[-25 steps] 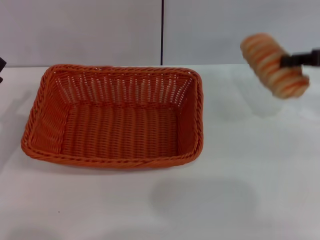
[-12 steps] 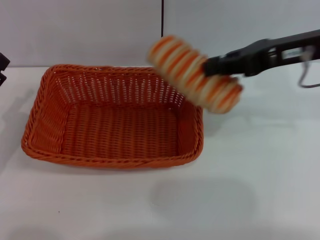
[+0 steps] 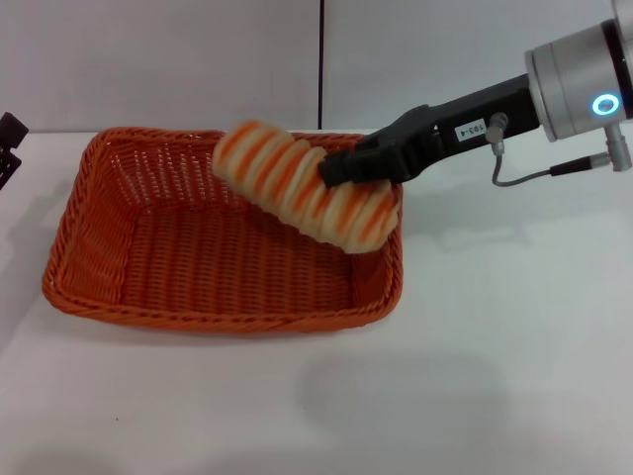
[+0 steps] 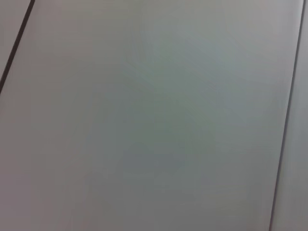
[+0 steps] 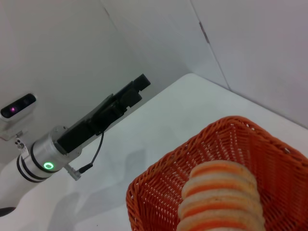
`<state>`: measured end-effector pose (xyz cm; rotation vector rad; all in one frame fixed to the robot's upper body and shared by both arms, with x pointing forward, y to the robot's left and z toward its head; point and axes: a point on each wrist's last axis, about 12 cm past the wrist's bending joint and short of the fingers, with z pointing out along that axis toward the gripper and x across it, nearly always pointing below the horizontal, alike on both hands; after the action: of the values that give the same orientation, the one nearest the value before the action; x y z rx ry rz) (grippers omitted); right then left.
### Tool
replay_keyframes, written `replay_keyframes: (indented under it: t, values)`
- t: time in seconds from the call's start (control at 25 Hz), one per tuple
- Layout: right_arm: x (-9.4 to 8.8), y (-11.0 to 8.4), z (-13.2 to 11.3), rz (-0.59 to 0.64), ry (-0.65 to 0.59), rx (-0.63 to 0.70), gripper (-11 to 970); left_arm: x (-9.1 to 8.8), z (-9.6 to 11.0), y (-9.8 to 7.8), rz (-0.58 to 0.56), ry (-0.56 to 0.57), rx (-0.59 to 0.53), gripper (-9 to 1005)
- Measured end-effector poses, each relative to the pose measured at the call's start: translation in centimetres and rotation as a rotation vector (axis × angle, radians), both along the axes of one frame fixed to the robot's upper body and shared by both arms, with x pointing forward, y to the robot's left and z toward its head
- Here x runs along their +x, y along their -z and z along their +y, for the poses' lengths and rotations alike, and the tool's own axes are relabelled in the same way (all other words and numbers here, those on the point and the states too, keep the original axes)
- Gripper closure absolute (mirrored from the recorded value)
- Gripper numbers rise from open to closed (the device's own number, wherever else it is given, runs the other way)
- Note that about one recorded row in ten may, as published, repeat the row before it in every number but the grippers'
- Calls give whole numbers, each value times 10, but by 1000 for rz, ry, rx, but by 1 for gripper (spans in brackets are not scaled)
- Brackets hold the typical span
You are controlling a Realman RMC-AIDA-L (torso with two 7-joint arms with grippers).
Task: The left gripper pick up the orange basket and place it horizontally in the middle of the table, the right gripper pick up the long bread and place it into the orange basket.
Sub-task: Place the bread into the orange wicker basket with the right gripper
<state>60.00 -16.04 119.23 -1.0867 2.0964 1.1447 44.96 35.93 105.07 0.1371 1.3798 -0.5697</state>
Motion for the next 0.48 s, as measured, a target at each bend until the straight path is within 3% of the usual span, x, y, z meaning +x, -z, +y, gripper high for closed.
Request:
replay_keyframes:
  t: [0.36,0.48]
  values:
    - [3,8,-1,-85,2,43,853,-1,-2,1,3,3,-9,245]
    - [2,10,-5,-118,17,111,780,-1,-2,1,2,4,-11,245]
